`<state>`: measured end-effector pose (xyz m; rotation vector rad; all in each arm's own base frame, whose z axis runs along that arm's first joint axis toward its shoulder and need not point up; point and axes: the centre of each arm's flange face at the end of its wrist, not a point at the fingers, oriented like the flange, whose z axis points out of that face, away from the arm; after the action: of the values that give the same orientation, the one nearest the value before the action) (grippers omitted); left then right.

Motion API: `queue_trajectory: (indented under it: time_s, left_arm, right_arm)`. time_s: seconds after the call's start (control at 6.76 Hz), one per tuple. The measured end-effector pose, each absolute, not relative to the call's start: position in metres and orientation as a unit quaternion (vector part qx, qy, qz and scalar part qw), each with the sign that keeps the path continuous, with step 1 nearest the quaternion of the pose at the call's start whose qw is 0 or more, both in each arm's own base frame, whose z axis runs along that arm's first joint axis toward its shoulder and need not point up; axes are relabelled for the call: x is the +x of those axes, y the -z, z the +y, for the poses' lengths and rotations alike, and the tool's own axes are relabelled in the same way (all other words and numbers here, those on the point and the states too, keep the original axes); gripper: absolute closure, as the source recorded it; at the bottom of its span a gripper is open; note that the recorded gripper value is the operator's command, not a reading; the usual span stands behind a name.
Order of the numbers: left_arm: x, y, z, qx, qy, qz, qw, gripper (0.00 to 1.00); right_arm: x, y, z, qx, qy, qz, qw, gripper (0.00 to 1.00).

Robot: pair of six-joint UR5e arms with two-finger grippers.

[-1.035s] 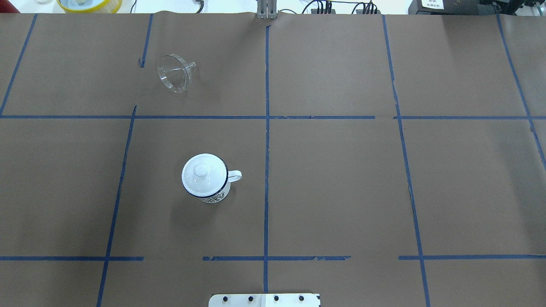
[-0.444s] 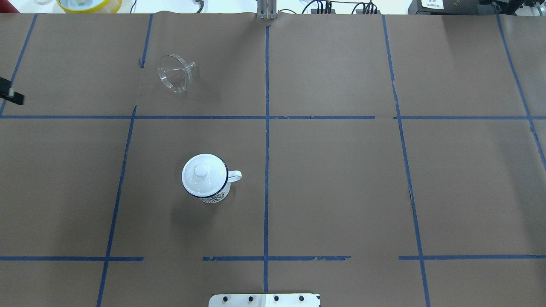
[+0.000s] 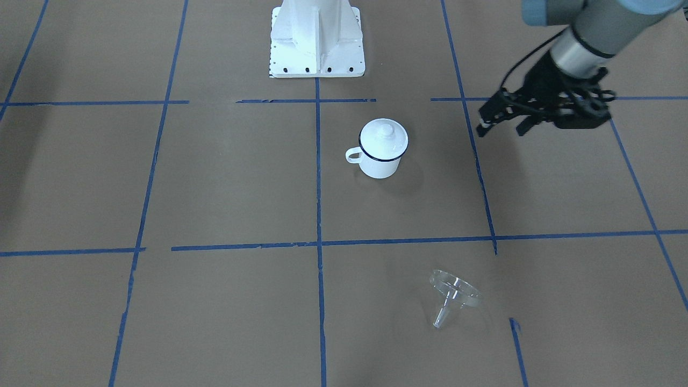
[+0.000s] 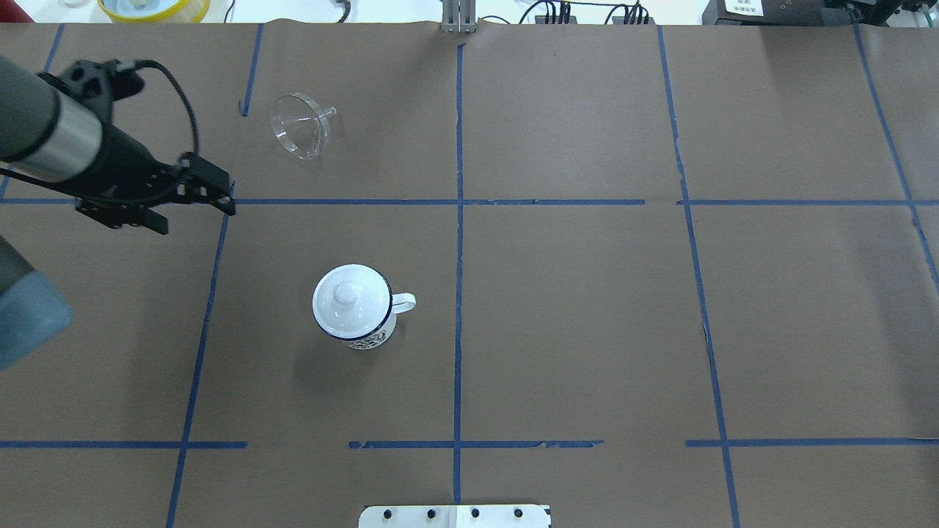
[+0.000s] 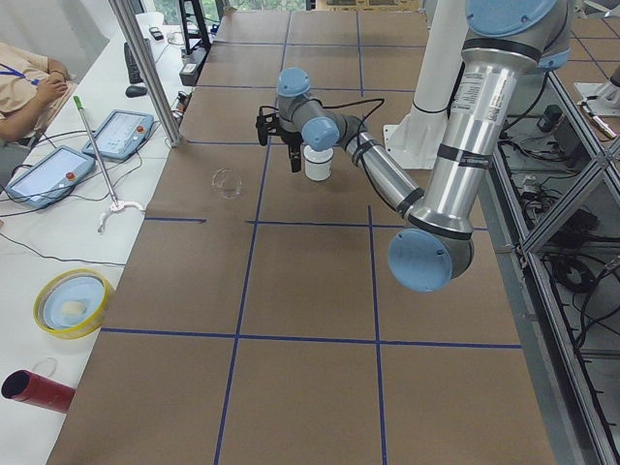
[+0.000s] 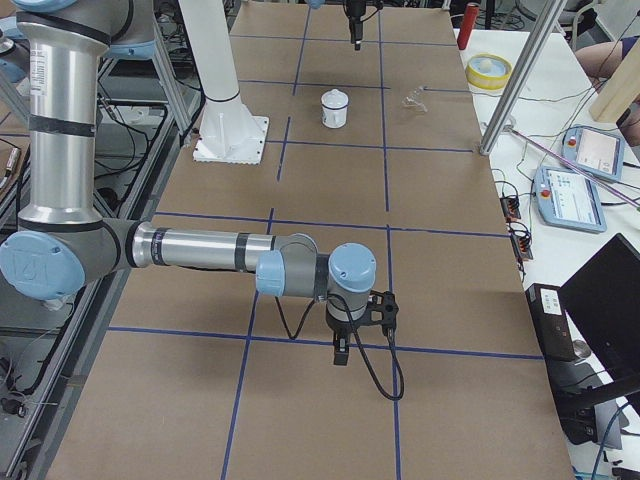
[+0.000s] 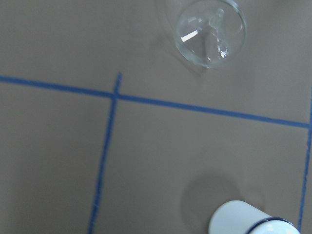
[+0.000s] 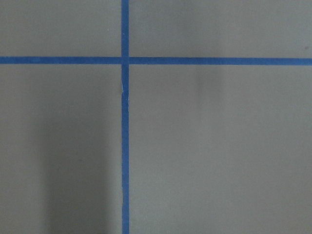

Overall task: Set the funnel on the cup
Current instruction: 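Move the left gripper over the white lid on the mug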

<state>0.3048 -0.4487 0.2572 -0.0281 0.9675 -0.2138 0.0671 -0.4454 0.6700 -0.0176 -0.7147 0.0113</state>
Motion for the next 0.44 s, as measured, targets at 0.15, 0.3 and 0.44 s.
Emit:
queue_trajectory:
  time_s: [0.15,0.3,0.44]
  left_arm:
    - [0.345,-0.220,-0.434,-0.014,0.104,0.440,0.892,0.01]
    - [0.377,-0.197,-0.418,-0.008,0.097,0.423,0.901,0.05]
    - [0.405,-0.188,-0.409,-0.003,0.098,0.409,0.907,0.11]
  right_arm:
    - [0.067,-0.670,-0.445,-0.009,-0.006,-0.350,0.937,0.00]
    - [0.067,-0.670,-0.445,-0.009,-0.006,-0.350,0.937,0.00]
    - [0.067,-0.670,-0.445,-0.009,-0.006,-0.350,0.937,0.00]
